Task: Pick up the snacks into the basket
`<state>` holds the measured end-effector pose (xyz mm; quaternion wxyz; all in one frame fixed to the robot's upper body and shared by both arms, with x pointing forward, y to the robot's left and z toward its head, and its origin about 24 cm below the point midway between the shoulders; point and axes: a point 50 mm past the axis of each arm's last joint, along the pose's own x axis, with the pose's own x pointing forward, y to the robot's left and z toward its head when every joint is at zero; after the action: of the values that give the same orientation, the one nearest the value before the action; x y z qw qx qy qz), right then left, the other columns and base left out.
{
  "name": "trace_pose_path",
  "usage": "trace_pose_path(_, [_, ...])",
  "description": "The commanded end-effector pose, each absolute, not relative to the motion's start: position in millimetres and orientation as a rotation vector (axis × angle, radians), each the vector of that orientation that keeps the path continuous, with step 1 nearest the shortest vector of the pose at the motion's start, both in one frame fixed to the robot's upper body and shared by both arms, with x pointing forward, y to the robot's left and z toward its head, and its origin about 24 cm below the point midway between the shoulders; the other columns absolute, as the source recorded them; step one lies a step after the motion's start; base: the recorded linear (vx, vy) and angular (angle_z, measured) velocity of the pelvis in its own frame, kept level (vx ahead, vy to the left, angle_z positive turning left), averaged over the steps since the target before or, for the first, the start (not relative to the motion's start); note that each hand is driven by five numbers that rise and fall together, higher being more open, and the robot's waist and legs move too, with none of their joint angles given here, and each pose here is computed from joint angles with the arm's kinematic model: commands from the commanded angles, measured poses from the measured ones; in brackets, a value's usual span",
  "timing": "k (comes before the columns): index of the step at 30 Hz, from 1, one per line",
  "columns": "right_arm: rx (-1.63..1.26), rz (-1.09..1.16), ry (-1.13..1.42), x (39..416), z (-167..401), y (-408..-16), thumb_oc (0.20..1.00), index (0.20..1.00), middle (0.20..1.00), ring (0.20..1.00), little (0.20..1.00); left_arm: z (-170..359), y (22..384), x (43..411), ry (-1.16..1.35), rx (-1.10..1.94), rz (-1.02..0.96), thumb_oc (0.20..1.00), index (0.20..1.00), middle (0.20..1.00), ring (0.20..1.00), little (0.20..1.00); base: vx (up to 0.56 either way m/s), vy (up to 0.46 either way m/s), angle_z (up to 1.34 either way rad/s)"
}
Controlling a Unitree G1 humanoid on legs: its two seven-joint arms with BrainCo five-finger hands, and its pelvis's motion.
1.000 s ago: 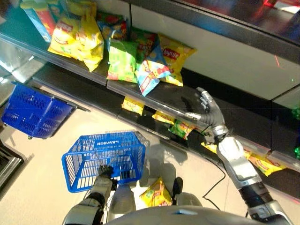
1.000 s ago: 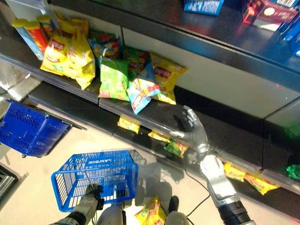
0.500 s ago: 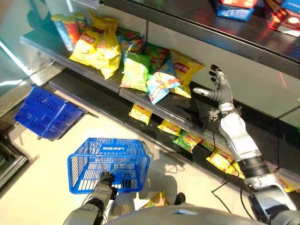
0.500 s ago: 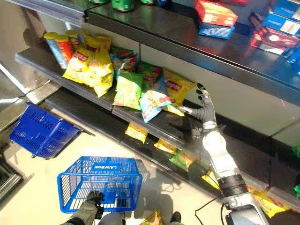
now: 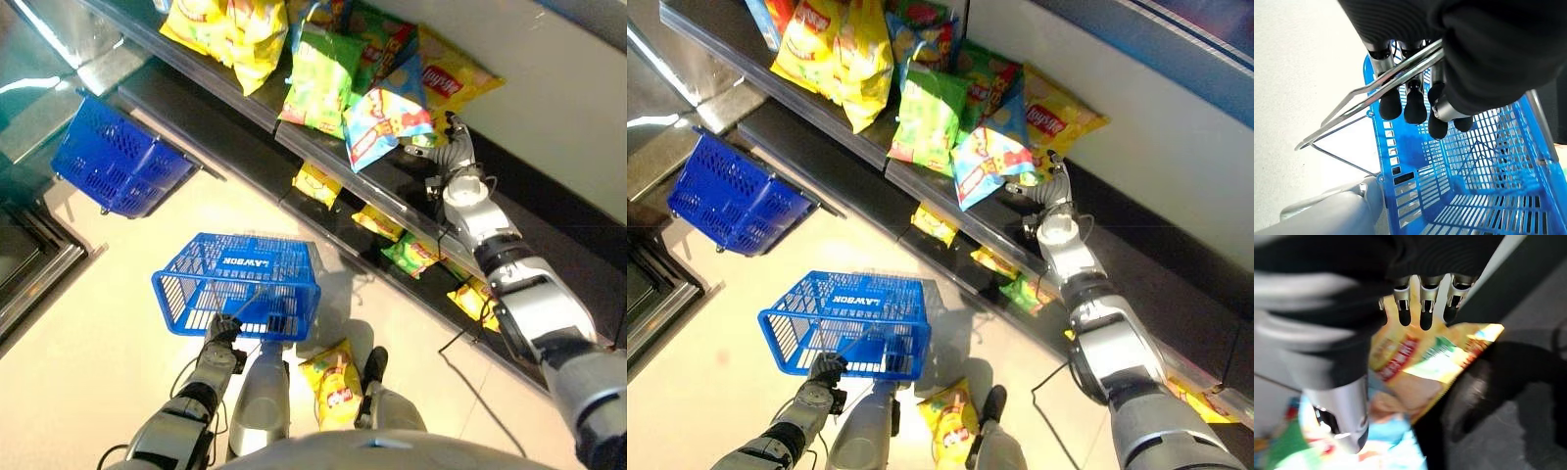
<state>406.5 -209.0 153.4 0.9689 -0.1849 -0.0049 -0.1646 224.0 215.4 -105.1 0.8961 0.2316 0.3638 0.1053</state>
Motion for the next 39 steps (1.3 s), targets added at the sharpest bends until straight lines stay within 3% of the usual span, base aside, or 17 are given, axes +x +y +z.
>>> trace_pose_path(1, [-0.346, -0.405, -0.152, 411.6, 204.2, -222.7, 1.0, 1.0, 1.0, 1.0, 1.0, -132.7, 207.1, 183.5, 0.922, 0.584, 0.138, 0.2, 0.2, 0.2, 0.2, 0.2, -0.02, -0.012, 0.05])
trace_pose_path(25, [-0.227, -0.366, -0.098, 423.2, 204.9, -196.2, 1.0, 1.0, 1.0, 1.0, 1.0, -133.2, 194.5, 186.0, 0.898, 0.601, 0.079, 0.2, 0.2, 0.2, 0.2, 0.2, 0.0, -0.002, 0.01])
trace_pose_path(29, [-0.179, -0.32, -0.095, 426.0, 205.8, -179.5, 1.0, 1.0, 1.0, 1.0, 1.0, -133.3, 195.5, 185.9, 0.902, 0.609, 0.071, 0.2, 0.2, 0.2, 0.2, 0.2, 0.0, 0.0, 0.0])
trace_pose_path(33, [0.097, -0.106, -0.208, 422.9, 221.1, -127.4, 1.0, 1.0, 1.0, 1.0, 1.0, -132.4, 193.6, 188.5, 0.896, 0.601, 0.069, 0.2, 0.2, 0.2, 0.2, 0.2, 0.01, -0.006, -0.03])
trace_pose_path(39, [0.23, 0.124, -0.298, 407.3, 228.1, -80.2, 1.0, 1.0, 1.0, 1.0, 1.0, -133.3, 195.5, 186.8, 0.91, 0.586, 0.07, 0.2, 0.2, 0.2, 0.2, 0.2, 0.0, -0.004, -0.02])
